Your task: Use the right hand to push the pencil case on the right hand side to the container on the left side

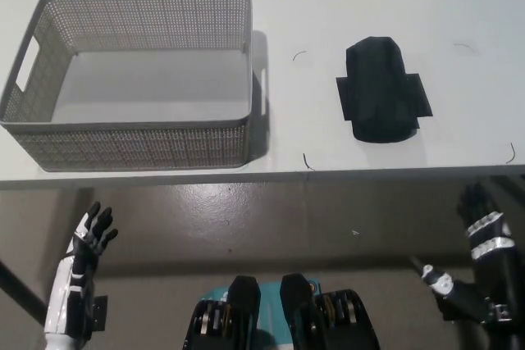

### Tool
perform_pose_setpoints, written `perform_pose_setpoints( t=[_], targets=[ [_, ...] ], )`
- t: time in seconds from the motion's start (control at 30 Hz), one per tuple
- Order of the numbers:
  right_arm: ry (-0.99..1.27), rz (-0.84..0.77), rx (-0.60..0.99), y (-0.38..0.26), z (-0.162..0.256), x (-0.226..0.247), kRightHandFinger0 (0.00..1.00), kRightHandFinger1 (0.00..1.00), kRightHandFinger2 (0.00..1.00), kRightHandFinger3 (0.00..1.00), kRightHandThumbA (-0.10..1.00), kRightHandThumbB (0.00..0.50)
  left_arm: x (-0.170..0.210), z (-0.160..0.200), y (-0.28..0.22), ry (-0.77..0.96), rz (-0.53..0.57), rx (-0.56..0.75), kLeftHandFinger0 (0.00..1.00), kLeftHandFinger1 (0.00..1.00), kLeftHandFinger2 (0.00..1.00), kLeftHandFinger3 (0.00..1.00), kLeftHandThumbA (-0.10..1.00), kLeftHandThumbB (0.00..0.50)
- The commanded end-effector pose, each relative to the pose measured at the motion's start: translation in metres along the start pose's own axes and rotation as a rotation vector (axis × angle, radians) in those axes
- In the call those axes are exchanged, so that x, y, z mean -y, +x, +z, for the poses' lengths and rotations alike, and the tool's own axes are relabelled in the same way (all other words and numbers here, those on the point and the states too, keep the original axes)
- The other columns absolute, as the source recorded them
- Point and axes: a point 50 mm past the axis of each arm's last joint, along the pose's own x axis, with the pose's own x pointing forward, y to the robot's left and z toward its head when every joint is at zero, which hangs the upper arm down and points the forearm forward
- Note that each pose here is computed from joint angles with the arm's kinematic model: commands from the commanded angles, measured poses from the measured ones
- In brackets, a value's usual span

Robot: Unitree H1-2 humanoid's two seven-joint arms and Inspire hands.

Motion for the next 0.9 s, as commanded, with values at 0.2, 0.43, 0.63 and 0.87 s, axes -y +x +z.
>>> perform_pose_setpoints(
  t=[0.2, 0.43, 0.63, 0.87],
  targets=[
    [-0.098, 0.066, 0.186, 0.071, 0.053, 0.019, 1.0, 1.0, 1.0, 1.0, 1.0, 0.23, 0.001, 0.01, -0.002, 0.02, -0.015, 0.073, 1.0, 1.0, 1.0, 1.0, 1.0, 0.129],
    [-0.139, 0.068, 0.15, 0.146, 0.05, 0.034, 1.0, 1.0, 1.0, 1.0, 1.0, 0.217, 0.001, 0.007, -0.008, 0.016, -0.012, 0.055, 1.0, 1.0, 1.0, 1.0, 1.0, 0.11],
    [-0.115, 0.051, 0.099, 0.21, 0.037, 0.036, 1.0, 1.0, 1.0, 1.0, 1.0, 0.268, 0.003, 0.004, -0.013, 0.007, -0.013, 0.04, 1.0, 1.0, 1.0, 1.0, 1.0, 0.121],
    [-0.115, 0.045, 0.045, 0.29, 0.027, 0.02, 1.0, 1.0, 1.0, 1.0, 1.0, 0.233, 0.002, 0.002, -0.021, 0.013, -0.023, 0.019, 1.0, 1.0, 1.0, 1.0, 1.0, 0.128]
  ],
)
